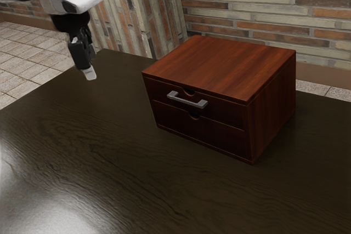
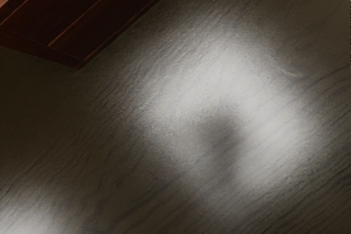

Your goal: Pull the drawer handle with one arm to open the drawer

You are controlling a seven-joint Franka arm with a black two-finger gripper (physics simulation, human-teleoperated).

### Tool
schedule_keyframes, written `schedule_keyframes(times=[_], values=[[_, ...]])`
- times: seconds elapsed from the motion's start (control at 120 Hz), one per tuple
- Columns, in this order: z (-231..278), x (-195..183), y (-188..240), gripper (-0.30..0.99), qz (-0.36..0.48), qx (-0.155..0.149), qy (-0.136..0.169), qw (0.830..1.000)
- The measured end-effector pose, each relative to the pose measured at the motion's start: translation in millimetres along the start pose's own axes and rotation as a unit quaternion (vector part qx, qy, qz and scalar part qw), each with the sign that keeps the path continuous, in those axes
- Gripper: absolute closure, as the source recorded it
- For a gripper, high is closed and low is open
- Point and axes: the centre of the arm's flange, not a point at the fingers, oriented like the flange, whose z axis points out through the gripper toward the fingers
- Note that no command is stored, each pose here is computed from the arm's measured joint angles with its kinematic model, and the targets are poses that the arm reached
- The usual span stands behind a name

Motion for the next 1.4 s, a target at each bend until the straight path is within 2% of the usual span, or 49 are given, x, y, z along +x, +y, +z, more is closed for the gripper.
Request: schedule_keyframes(times=[0.158,0.308,0.517,0.65,0.775,0.917,1.058,1.15,1.242,1.4], values=[[8,5,-2,0.0,0.008,-0.004,-0.002,1.0],[7,-8,-9,0.0,0.0,-0.003,-0.001,1.0],[9,-9,-10,0.0,0.004,-0.005,-0.003,1.0],[15,-14,-2,0.0,0.013,-0.024,-0.01,1.0],[21,-42,29,0.0,0.054,-0.038,-0.004,0.998],[50,-48,24,0.0,0.127,-0.025,0.007,0.992],[79,-36,31,0.0,0.231,0.008,0.028,0.973],[94,-14,42,0.0,0.302,0.029,0.036,0.952],[101,22,59,0.0,0.378,0.047,0.041,0.923],[99,35,60,0.0,0.437,0.078,0.06,0.894]])
